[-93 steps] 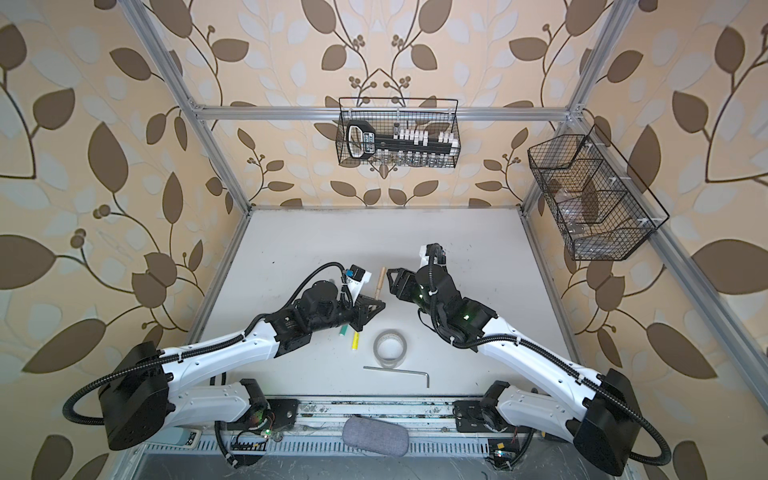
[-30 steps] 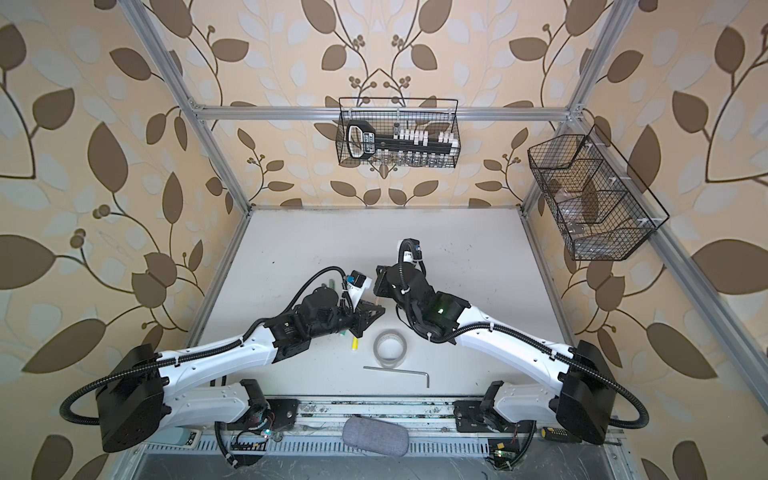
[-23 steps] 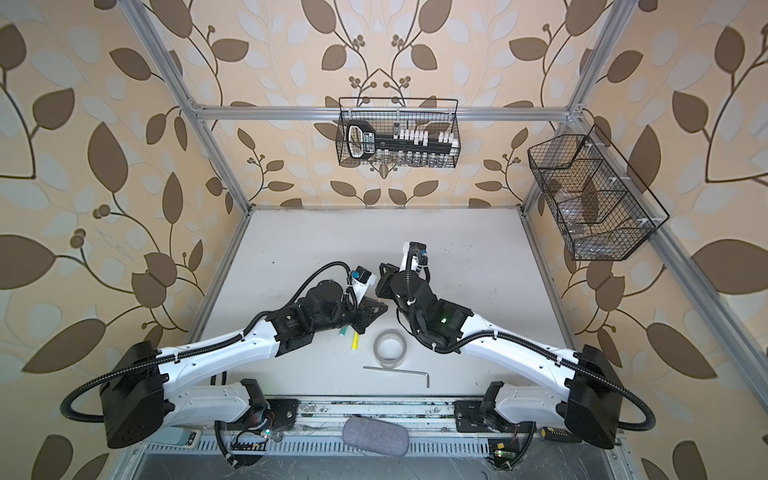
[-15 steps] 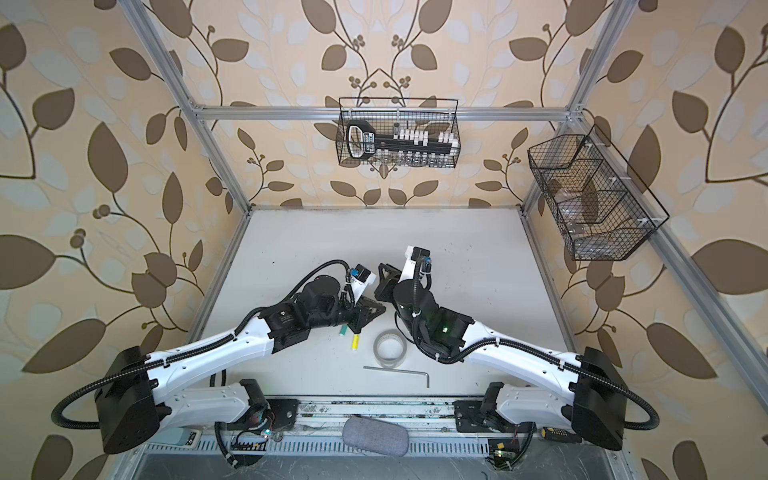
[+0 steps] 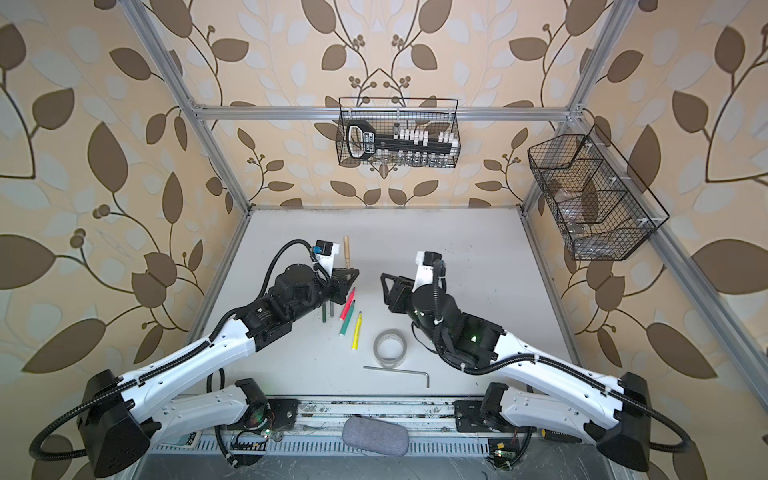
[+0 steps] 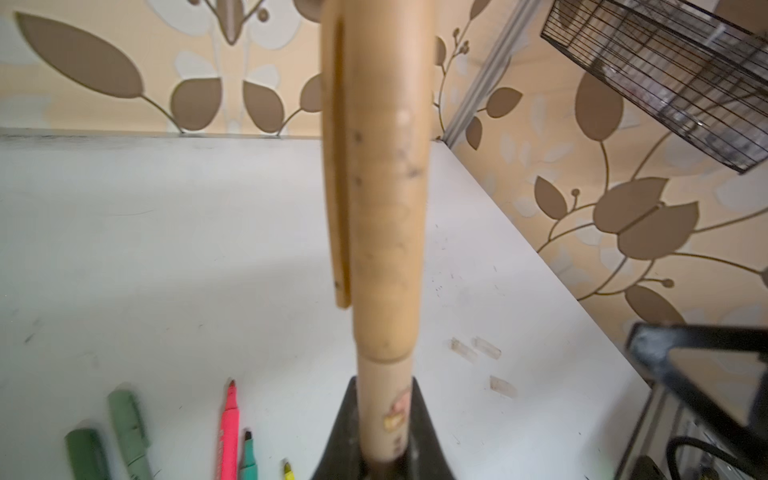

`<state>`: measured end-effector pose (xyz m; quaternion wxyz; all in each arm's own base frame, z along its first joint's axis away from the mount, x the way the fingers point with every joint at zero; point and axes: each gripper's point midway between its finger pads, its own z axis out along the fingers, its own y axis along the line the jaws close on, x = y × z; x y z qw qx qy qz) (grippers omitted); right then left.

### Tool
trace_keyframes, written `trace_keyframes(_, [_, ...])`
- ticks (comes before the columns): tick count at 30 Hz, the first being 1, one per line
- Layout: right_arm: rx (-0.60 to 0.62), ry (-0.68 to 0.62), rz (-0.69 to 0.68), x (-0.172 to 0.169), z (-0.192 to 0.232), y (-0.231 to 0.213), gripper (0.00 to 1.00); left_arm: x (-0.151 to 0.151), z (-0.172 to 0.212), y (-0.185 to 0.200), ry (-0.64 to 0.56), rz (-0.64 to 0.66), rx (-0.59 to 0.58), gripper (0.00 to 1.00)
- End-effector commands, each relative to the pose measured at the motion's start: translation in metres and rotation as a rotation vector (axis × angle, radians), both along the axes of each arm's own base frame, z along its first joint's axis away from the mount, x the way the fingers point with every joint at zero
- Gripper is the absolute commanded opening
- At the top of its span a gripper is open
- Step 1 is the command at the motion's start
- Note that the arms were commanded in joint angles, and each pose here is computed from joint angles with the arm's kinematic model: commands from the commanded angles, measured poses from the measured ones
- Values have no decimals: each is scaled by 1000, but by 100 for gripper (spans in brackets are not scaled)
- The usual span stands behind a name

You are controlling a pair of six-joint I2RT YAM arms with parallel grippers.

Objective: Insert the pens into the pen caps
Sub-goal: 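Lower the capped pen beside the green pens with the left gripper while the right withdraws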

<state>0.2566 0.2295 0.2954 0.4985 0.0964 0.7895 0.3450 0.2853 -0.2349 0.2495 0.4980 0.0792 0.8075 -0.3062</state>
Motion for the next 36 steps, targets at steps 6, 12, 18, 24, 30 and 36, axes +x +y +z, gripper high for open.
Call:
trace_keyframes(6, [-263,89,-163,40,-29,-105,69,-6,-91,91,275,444,108,0])
trace_keyframes(12, [-287,183,-333,65,-101,-176,69,1,-144,130,363,581,102,0])
trace_keyframes(18, [-295,261,-339,70,-127,-186,66,13,-171,140,430,610,148,0])
trace_keyframes(24, [-323,275,-358,73,-131,-190,67,19,-190,139,495,618,206,0])
trace_keyframes(30, [-337,262,-366,71,-127,-193,68,22,-201,145,529,648,246,0])
trace_keyframes(36, [-346,255,-366,70,-125,-194,68,27,-208,144,549,650,267,0])
